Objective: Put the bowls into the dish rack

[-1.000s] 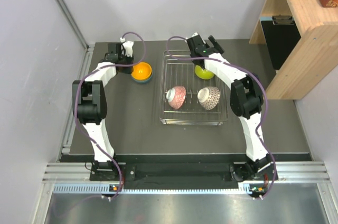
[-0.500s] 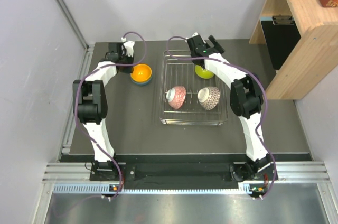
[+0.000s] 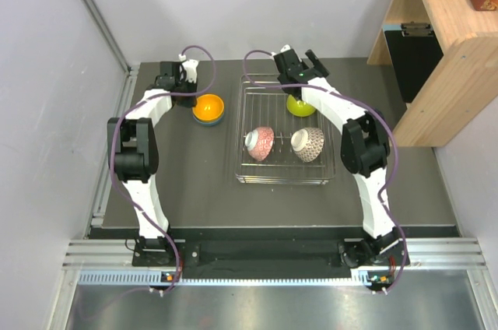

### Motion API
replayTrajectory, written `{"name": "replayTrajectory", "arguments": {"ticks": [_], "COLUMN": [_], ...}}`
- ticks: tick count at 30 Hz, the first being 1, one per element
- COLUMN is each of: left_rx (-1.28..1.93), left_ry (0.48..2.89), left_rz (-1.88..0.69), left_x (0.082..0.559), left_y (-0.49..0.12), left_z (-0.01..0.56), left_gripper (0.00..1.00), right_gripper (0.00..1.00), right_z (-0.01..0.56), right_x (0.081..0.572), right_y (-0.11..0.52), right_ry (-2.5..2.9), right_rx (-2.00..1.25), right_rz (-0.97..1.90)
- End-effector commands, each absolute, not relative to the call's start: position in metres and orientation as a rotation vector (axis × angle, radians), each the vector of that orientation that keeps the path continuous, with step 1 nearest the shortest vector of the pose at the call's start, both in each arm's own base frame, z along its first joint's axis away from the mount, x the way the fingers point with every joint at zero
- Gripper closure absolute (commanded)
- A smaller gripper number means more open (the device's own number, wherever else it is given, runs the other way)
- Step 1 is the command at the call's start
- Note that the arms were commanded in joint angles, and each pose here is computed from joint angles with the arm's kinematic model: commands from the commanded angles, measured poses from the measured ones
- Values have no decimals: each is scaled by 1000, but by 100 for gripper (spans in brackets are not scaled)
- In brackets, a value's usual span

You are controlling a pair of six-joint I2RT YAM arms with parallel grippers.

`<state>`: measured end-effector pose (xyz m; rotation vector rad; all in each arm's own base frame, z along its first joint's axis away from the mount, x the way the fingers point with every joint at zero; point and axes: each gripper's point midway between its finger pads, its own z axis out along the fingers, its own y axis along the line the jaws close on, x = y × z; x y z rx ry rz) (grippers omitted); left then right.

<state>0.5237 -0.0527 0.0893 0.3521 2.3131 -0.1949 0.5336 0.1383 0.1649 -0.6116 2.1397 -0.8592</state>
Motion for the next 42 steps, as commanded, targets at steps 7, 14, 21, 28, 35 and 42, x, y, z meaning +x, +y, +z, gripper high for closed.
{"name": "replayTrajectory", "arguments": {"ticks": [7, 14, 21, 28, 35, 42], "left_rx": [368, 373, 374, 398, 440, 595], "left_ry": [2209, 2130, 2072, 2018, 1950, 1883], "left_rz": [-250, -284, -281, -310, -368, -396], "left_x": [531, 525, 519, 503, 487, 465], "left_y": [-70, -80, -80, -86, -107, -175], "left_z": [142, 188, 223, 253, 279, 293], "left_gripper": [100, 100, 100, 100, 100, 100], "right_gripper": [0, 0, 0, 0, 0, 0], "right_z": [242, 256, 250, 253, 276, 286], "right_x": [520, 508, 497, 475, 452, 424], "right_y": [152, 178, 202, 242, 263, 281], "right_ry": [2058, 2073, 2111, 2150, 2097, 2049], "right_rx": [-464, -484, -543, -601, -536, -500], "right_rz": [-632, -374, -175, 325, 884, 1328]}}
